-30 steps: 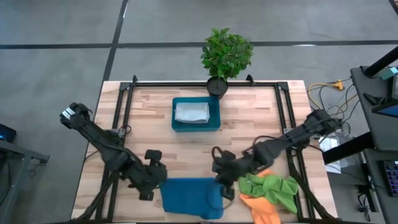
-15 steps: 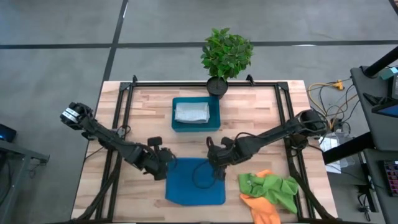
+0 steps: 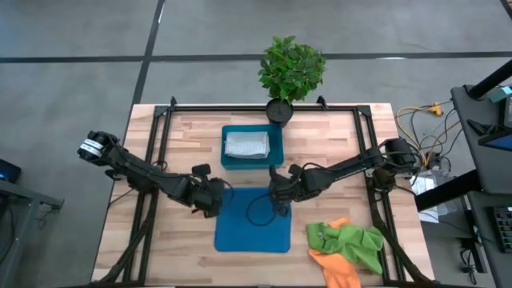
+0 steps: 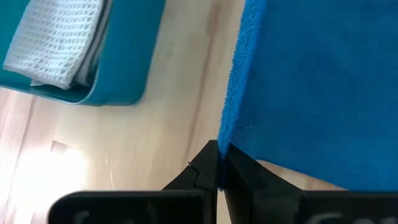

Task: Fold microfiber towels
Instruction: Fold the blue microfiber towel

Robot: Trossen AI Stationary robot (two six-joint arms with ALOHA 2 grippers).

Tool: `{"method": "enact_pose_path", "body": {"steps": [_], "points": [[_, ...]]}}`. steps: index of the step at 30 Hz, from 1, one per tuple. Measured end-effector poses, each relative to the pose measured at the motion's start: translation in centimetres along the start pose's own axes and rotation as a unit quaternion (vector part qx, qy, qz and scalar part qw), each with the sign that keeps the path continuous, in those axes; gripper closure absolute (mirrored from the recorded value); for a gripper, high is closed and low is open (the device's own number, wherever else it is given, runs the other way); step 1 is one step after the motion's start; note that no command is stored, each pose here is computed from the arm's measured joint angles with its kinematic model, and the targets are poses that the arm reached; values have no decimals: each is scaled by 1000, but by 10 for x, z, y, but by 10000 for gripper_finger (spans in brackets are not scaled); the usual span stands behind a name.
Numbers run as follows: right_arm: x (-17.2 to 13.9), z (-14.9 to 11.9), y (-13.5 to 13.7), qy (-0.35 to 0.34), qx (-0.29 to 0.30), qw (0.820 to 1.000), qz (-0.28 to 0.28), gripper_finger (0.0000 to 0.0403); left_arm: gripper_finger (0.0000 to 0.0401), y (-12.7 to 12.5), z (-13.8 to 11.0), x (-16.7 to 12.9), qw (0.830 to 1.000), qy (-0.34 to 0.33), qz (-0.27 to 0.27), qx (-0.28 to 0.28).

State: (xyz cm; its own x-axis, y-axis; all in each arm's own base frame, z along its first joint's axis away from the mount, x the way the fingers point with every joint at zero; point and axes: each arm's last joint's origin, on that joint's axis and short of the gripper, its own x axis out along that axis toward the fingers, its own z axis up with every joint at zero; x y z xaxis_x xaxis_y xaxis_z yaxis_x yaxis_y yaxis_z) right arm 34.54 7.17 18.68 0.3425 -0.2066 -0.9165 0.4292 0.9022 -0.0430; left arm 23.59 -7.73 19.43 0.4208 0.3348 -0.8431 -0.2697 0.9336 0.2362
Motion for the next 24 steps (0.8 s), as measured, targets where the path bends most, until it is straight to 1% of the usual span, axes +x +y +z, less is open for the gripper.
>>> {"method": "enact_pose_path", "body": {"steps": [4, 8, 12, 16, 19, 22, 24], "points": [[1, 2, -2, -2, 0, 1000, -1, 394, 401, 6, 3, 3, 1000, 5, 3, -12], [-2, 2, 0, -1, -16, 1000, 15, 394, 401, 3, 4, -1, 1000, 7, -25, -13], [-13, -3, 7, -15, -33, 999, 30, 394, 401, -1, 2, -15, 999, -12, -48, -9], [-23, -11, 17, -33, -54, 997, 49, 394, 401, -7, 1, -31, 996, -45, -81, -16], [-30, -19, 25, -46, -67, 994, 66, 394, 401, -15, -1, -42, 992, -61, -112, -7], [-33, -29, 35, -48, -78, 992, 85, 394, 401, -24, -3, -48, 986, -66, -154, 2], [-35, -35, 41, -45, -80, 991, 99, 394, 401, -29, -6, -50, 984, -60, -171, 4]]}}
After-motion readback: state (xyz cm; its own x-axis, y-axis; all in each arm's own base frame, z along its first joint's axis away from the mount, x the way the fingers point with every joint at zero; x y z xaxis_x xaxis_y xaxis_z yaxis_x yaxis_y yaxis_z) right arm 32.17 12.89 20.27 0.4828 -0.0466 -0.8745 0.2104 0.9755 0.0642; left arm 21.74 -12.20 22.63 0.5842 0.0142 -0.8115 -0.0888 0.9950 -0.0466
